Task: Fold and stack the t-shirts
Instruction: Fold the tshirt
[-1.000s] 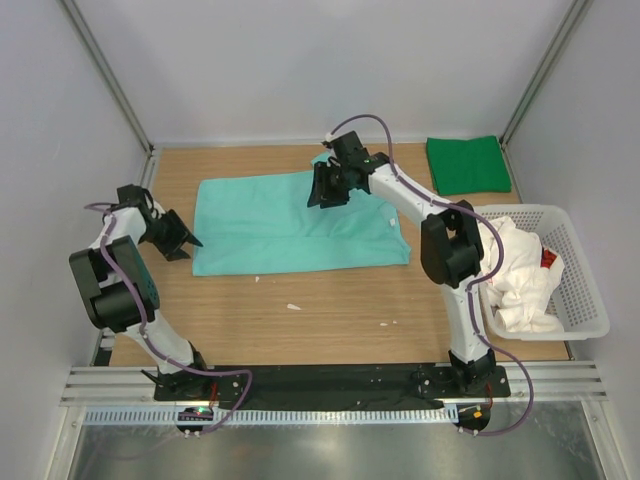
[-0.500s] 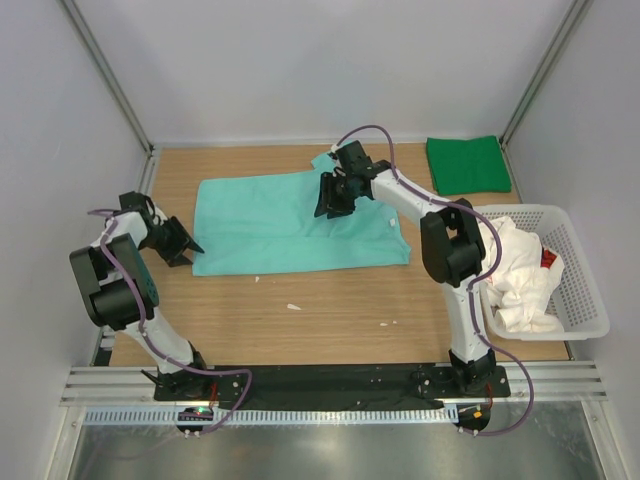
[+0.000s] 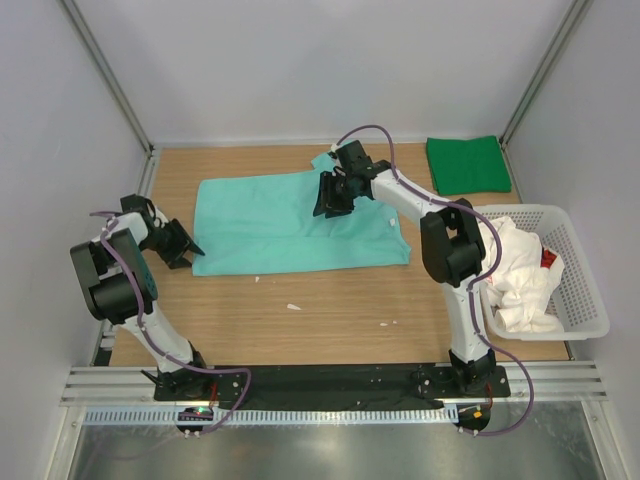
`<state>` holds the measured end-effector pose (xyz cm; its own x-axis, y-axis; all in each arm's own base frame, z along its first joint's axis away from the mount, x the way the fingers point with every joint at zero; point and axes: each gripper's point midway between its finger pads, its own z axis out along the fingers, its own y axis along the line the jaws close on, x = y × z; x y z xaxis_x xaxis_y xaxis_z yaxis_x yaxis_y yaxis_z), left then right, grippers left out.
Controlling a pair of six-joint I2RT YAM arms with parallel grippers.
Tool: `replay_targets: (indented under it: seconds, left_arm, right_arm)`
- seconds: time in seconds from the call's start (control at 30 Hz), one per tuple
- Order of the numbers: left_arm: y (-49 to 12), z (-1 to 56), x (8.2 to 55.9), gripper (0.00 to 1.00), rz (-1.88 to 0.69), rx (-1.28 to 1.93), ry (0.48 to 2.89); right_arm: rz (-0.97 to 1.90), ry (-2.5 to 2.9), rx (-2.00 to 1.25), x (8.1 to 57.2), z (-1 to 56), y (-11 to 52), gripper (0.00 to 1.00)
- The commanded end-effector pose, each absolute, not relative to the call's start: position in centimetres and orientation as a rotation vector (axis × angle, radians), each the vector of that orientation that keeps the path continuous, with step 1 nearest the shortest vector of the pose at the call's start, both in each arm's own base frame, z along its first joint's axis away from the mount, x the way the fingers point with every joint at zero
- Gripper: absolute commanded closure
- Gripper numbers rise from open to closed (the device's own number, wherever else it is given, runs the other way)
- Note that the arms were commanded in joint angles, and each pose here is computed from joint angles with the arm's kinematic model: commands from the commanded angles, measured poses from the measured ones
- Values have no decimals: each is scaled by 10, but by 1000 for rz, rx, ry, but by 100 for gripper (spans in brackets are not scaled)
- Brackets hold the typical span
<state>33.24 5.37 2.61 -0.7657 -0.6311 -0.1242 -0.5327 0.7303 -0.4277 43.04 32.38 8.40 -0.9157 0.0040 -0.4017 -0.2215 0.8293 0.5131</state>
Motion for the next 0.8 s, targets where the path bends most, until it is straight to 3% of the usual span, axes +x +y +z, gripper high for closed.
replay_targets:
  seconds: [0.0,0.17,0.2,0.27,0.3,0.4,0.6,0.73,0.77]
  left_arm:
    - [56,33,341,53,-564,-886,2640]
    - [52,32,331,62,-573,-903,2647]
    - [50,31,328,69,-575,-909,2658]
    - [50,29,324,74,-570,-922,2671]
    - [50,28,323,84,-568,-927,2678]
    - [52,27,318,100,-540,-962,2698]
    - [57,28,307,99,-459,-998,2712]
    - [55,22,303,79,-467,-1016,2732]
    - [54,27,304,69,-471,-1010,2720]
  right_arm:
    - [846,2568,-186,432,102,331,54]
    - [840,2580,-182,434,96,332,54]
    - [835,2586,-182,434,93,332,54]
    - [835,2587,-178,435,92,333,54]
    - [833,2587,-173,436,91,333,54]
    - [790,2599,-147,437,87,328,54]
    - [672,2592,-54,446,97,297,55]
    - [578,2616,-44,446,103,259,54]
    - [538,2605,-70,446,107,249,54]
